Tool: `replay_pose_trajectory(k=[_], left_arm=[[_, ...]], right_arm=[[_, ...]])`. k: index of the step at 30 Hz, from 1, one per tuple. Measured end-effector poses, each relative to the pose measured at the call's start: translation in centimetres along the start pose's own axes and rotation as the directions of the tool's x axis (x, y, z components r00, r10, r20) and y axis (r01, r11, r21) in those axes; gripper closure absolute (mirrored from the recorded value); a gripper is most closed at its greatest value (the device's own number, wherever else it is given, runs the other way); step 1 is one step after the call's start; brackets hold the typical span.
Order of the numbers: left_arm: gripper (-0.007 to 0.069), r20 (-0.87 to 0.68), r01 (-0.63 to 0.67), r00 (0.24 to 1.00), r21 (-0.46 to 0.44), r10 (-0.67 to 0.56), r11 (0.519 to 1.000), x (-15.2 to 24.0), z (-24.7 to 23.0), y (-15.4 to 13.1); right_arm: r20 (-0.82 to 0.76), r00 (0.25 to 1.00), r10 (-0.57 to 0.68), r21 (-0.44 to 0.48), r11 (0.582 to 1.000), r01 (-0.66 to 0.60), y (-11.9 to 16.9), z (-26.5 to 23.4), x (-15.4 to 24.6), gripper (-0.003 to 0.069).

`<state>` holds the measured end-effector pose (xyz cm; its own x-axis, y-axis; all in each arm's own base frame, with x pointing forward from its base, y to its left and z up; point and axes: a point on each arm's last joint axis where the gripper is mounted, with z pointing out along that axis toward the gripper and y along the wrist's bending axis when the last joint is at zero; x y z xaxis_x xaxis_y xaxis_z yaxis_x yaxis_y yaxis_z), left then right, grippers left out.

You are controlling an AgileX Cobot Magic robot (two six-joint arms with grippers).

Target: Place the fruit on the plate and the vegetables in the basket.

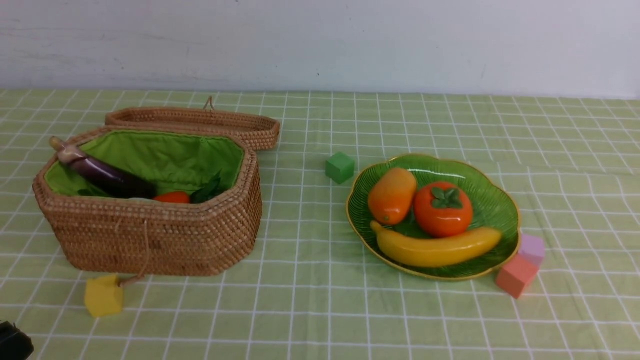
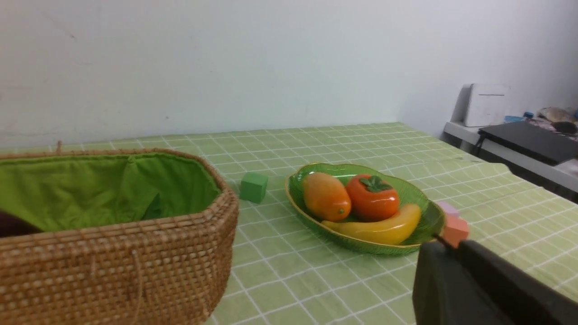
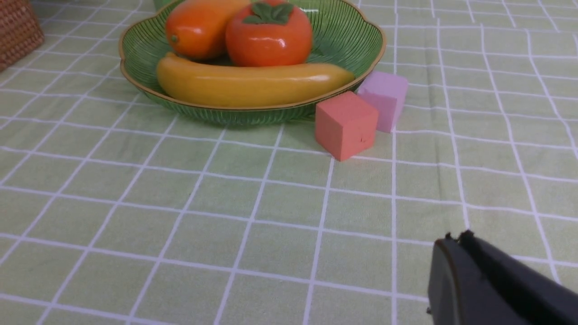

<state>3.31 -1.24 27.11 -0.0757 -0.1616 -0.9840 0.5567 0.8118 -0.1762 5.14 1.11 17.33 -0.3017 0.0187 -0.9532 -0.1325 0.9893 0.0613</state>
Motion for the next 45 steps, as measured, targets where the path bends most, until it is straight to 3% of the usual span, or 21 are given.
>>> replay_pose_trajectory(k=[1,5,10,14,20,24,45], left_arm=[[0.0601,-0.002,0.002,1.0,0.002,-0.002,1.0,0.0,0.0,0.0],[0.0638,-0.004,-0.014,1.0,-0.176,0.013,0.984,0.7,0.0,0.3],[0.0638,0.009,-0.01,1.0,-0.379,0.015,0.925,2.8,0.6,1.3],[0.0638,-0.038,0.025,0.998,-0.481,-0.049,0.876,6.0,1.0,2.6],[0.0638,-0.177,0.069,0.966,-0.521,-0.186,0.851,9.8,1.0,3.2],[0.0638,-0.146,0.126,0.96,-0.532,-0.237,0.838,9.8,1.0,3.2],[0.0638,-0.139,0.141,0.958,-0.534,-0.25,0.834,9.8,1.0,3.2]], right_arm=[[0.0,1.0,0.0,0.0,1.0,0.0,0.0,0.0,0.0,0.0658],[0.0,1.0,0.001,0.0,1.0,-0.001,0.0,0.0,0.0,0.0655],[-0.001,1.0,0.001,-0.001,1.0,-0.001,0.0,0.0,0.0,0.0651],[-0.001,1.0,0.001,-0.001,1.0,-0.001,0.0,0.0,0.0,0.0648],[-0.002,1.0,0.001,-0.001,1.0,-0.001,0.0,0.0,0.0,0.0648],[-0.003,1.0,0.001,-0.001,1.0,-0.001,0.0,0.0,0.0,0.0643],[-0.003,1.0,0.001,-0.001,1.0,-0.001,0.0,0.0,0.0,0.0627]])
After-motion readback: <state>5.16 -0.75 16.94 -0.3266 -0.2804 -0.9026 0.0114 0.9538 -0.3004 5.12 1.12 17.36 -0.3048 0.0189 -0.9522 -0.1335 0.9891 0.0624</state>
